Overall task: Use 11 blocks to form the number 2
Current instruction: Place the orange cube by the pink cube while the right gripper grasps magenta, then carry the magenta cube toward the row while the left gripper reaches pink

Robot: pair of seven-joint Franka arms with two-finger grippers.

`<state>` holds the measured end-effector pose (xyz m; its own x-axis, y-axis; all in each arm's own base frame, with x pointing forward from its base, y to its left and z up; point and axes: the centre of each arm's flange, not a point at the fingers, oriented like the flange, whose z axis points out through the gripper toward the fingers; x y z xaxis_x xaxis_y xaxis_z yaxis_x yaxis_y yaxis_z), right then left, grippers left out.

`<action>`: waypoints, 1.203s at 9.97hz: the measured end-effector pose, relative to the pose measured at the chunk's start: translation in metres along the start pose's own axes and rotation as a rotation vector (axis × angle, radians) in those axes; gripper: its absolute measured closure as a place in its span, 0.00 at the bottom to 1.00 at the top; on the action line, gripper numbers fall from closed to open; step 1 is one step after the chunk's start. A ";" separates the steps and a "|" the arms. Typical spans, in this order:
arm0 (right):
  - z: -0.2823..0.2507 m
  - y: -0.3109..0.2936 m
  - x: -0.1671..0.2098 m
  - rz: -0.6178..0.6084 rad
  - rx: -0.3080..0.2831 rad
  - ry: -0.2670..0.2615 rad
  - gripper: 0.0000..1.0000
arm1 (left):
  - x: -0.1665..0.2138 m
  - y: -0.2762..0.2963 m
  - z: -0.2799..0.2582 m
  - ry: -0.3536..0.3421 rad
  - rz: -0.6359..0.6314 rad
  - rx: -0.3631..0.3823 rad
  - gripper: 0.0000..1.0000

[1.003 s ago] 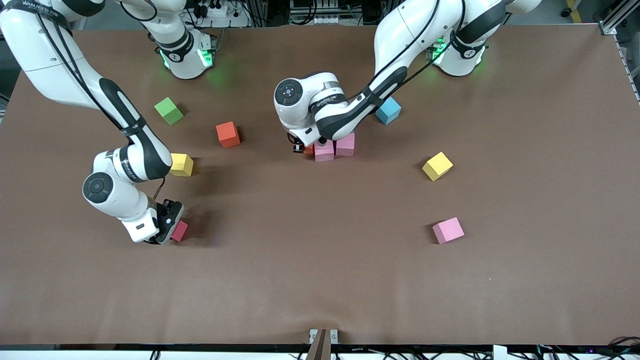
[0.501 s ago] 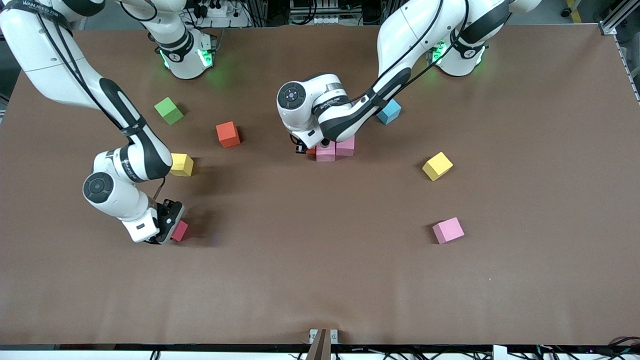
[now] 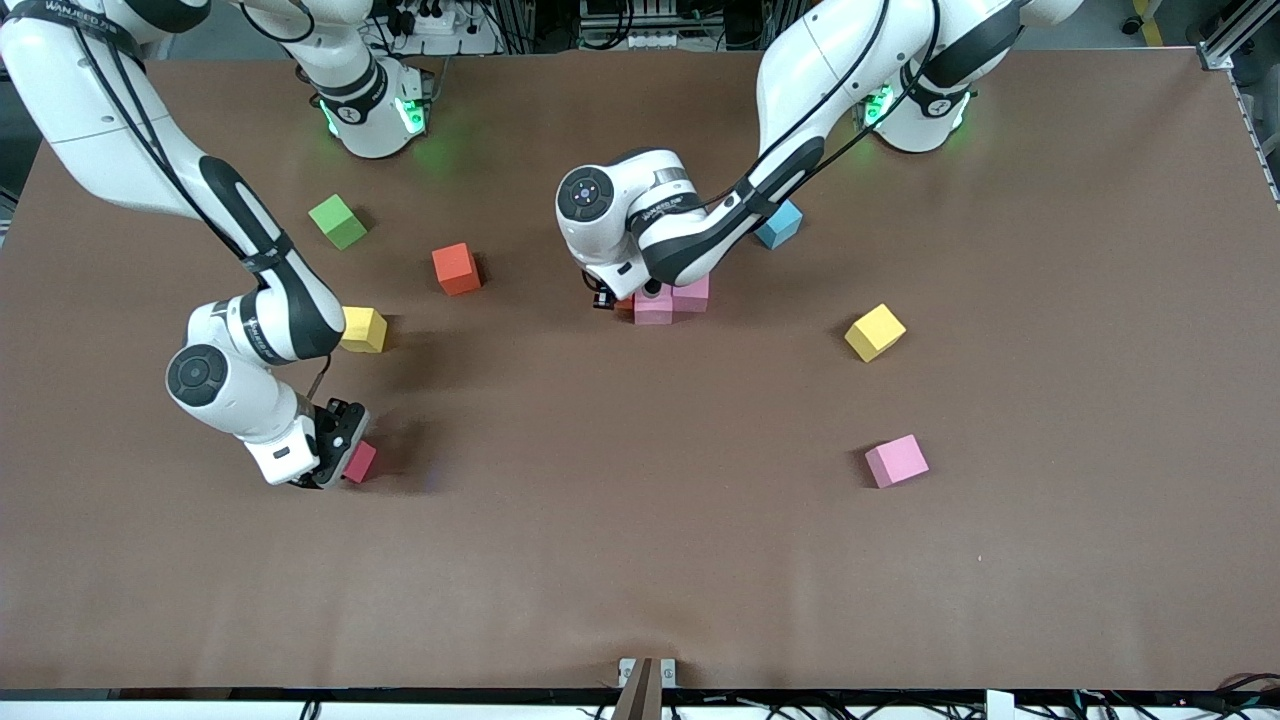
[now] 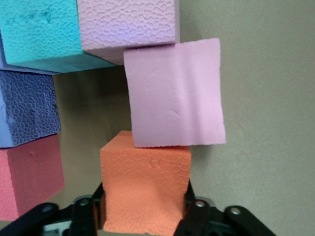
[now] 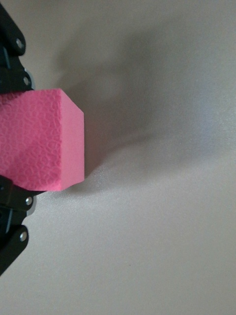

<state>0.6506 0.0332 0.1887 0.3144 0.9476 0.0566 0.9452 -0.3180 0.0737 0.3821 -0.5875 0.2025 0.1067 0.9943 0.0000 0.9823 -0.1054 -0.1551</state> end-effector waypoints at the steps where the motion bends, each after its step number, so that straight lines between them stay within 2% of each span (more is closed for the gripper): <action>1: 0.000 0.000 0.000 -0.001 0.000 0.000 0.40 | 0.002 -0.001 0.005 0.009 0.000 0.005 0.21; 2: 0.000 0.000 0.000 -0.001 0.000 0.000 0.40 | 0.003 -0.002 0.007 0.013 0.001 0.008 0.05; 3: 0.000 0.000 0.000 -0.001 0.000 0.000 0.40 | 0.004 -0.002 0.007 0.015 0.001 0.009 0.00; 9: 0.000 0.000 0.001 -0.001 -0.001 0.001 0.40 | -0.011 -0.018 -0.050 0.031 0.029 0.006 0.00; 11: -0.005 0.002 0.008 -0.010 -0.015 0.008 0.41 | 0.005 -0.003 -0.075 0.047 0.041 -0.011 0.00; 12: -0.009 0.002 0.017 -0.021 -0.024 0.013 0.41 | 0.026 0.017 -0.089 0.051 0.058 -0.017 0.00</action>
<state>0.6575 0.0487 0.1991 0.2930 0.9537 0.0676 0.9493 -0.2986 0.0987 0.4155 -0.5650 0.2875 0.1713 0.9843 0.0419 0.9766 -0.1640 -0.1394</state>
